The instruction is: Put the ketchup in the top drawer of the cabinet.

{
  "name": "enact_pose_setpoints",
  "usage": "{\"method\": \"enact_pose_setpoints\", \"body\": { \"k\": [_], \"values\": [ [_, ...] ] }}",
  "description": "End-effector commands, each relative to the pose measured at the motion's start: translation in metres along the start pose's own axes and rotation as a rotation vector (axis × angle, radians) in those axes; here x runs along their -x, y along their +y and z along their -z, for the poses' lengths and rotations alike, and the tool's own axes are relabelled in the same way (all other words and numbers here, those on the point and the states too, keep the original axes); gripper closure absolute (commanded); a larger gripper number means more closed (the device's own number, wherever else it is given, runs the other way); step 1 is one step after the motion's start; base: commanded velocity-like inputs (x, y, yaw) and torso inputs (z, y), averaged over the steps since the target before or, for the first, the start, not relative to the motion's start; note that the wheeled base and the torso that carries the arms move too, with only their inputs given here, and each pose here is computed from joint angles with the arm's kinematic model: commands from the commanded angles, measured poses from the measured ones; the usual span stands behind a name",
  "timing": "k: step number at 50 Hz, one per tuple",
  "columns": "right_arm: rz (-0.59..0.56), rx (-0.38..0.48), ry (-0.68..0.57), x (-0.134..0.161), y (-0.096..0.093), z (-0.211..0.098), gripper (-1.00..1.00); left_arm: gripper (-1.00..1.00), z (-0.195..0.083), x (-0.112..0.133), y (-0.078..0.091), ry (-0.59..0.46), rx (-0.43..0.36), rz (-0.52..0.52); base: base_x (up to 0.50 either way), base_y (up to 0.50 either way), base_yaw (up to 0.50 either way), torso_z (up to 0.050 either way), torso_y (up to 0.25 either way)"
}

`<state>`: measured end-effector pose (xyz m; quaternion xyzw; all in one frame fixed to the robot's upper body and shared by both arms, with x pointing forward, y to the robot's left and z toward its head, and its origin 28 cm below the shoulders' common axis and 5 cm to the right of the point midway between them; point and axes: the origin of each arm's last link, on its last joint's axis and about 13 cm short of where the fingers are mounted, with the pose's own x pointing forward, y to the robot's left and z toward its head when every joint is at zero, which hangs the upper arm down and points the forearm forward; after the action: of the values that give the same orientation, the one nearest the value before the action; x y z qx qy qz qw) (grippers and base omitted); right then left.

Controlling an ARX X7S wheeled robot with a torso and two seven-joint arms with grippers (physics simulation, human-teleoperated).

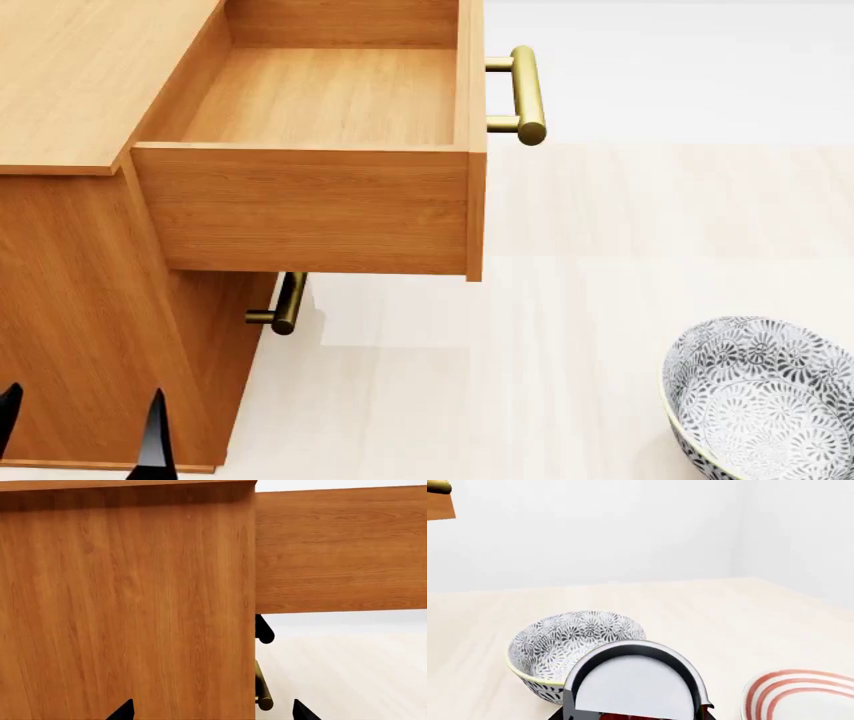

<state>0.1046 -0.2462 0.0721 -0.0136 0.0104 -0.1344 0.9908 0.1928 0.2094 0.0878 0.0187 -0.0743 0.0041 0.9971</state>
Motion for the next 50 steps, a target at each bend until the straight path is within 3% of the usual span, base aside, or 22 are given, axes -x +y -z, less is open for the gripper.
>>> {"method": "enact_pose_setpoints", "body": {
  "k": [1, 20, 50],
  "values": [
    [-0.021, 0.027, -0.065, -0.008, 0.013, -0.048, 1.0, -1.0, -0.001, 0.0, 0.001, 0.002, 0.005, 0.003, 0.0, 0.0, 0.0, 0.0, 0.0],
    [-0.012, 0.051, -0.24, -0.022, 0.028, -0.123, 1.0, -1.0, -0.001, 0.001, 0.001, 0.0, 0.012, 0.005, 0.0, 0.0, 0.0, 0.0, 0.0],
    [-0.082, 0.07, -0.425, -0.052, 0.046, -0.2, 1.0, -1.0, 0.0, 0.0, 0.003, 0.0, 0.015, -0.005, 0.0, 0.0, 0.0, 0.0, 0.0]
  ]
}}
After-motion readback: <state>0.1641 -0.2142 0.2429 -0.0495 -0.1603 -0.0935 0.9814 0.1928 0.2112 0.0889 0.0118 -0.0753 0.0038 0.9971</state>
